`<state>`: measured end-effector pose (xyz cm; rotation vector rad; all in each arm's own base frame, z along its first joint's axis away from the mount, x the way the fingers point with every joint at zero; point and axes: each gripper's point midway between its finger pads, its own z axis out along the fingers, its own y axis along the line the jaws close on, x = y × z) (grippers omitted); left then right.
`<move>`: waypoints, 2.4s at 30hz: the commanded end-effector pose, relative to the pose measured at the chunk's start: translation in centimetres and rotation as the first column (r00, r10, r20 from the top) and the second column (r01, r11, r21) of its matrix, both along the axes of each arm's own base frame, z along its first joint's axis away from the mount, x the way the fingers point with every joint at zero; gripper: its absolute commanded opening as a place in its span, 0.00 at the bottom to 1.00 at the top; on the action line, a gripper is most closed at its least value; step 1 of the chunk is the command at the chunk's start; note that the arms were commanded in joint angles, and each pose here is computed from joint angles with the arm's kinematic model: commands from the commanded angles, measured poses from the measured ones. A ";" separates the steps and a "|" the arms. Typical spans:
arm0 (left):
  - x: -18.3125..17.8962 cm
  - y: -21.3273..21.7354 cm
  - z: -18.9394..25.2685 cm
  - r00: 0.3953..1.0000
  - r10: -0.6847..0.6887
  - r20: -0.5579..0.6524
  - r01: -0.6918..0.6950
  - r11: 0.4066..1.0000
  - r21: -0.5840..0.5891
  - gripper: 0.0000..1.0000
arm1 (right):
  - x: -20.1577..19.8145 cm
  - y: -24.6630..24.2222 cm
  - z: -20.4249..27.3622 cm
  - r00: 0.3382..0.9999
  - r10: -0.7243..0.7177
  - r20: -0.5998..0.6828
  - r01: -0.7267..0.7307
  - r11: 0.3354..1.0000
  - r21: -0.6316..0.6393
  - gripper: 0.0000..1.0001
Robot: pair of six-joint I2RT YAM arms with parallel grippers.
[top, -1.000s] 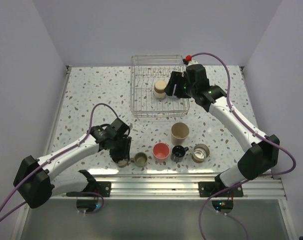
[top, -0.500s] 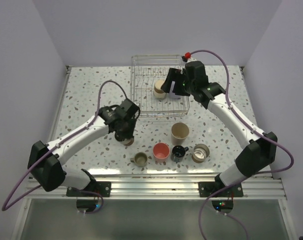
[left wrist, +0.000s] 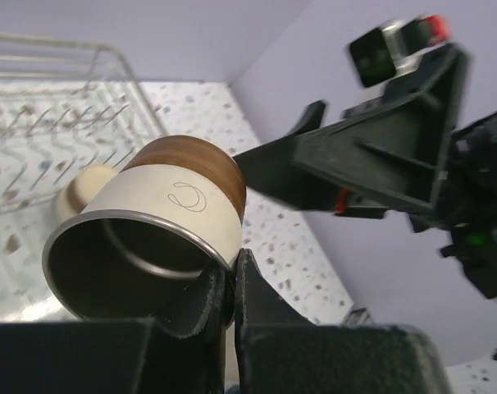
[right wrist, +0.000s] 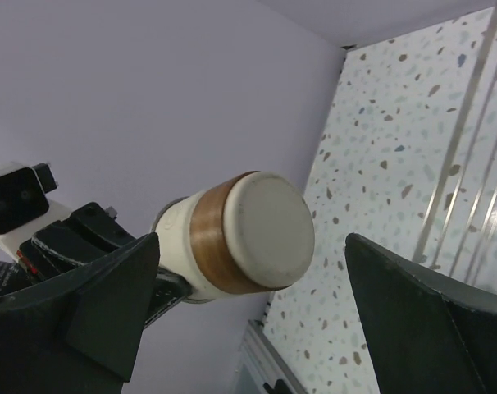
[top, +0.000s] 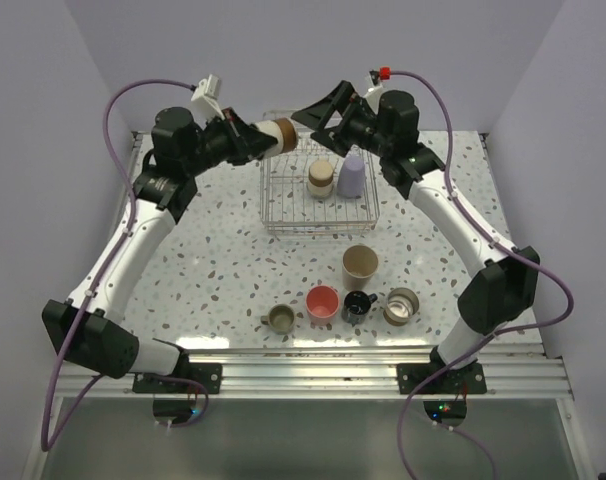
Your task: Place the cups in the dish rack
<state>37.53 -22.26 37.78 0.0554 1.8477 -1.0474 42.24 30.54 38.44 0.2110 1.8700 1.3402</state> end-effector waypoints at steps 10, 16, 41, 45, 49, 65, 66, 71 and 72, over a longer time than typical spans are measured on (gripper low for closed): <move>-1.7 -2.2 11.4 0.921 -0.157 0.356 0.304 0.861 -0.408 0.00 | 0.1 2.3 6.7 0.995 0.082 0.056 -0.095 0.956 0.277 0.99; -1.3 -1.9 11.3 0.924 -0.122 0.364 0.288 0.846 -0.448 0.00 | -0.1 3.1 7.2 0.993 0.101 0.057 -0.114 0.939 0.325 0.82; -2.1 8.0 -7.8 0.974 0.194 -0.112 -0.179 0.975 0.133 1.00 | 8.2 1.2 -4.0 0.969 -0.160 0.189 0.224 0.891 -0.394 0.00; -3.6 8.7 -8.6 0.972 0.204 -0.119 -0.181 0.968 0.176 1.00 | 8.5 3.2 -7.3 0.955 -0.131 0.267 0.267 0.772 -0.576 0.00; -4.3 9.6 -8.5 0.965 0.233 -0.122 -0.202 0.954 0.223 1.00 | 9.2 3.6 -10.8 0.953 -0.146 0.266 0.291 0.690 -0.662 0.00; -6.8 10.5 -8.8 0.955 0.272 -0.117 -0.242 0.945 0.220 1.00 | 12.3 4.6 -19.1 0.951 -0.174 0.254 0.308 0.558 -0.771 0.00; -7.0 10.6 -9.0 0.954 0.274 -0.120 -0.243 0.944 0.222 1.00 | 12.6 4.7 -19.5 0.950 -0.176 0.257 0.311 0.551 -0.774 0.00; -7.5 10.8 -9.9 0.949 0.285 -0.135 -0.249 0.940 0.234 1.00 | 13.8 4.9 -20.9 0.943 -0.190 0.274 0.333 0.527 -0.782 0.00; -7.6 10.9 -10.1 0.947 0.288 -0.141 -0.251 0.940 0.233 1.00 | 14.0 4.9 -21.1 0.943 -0.190 0.274 0.334 0.526 -0.782 0.00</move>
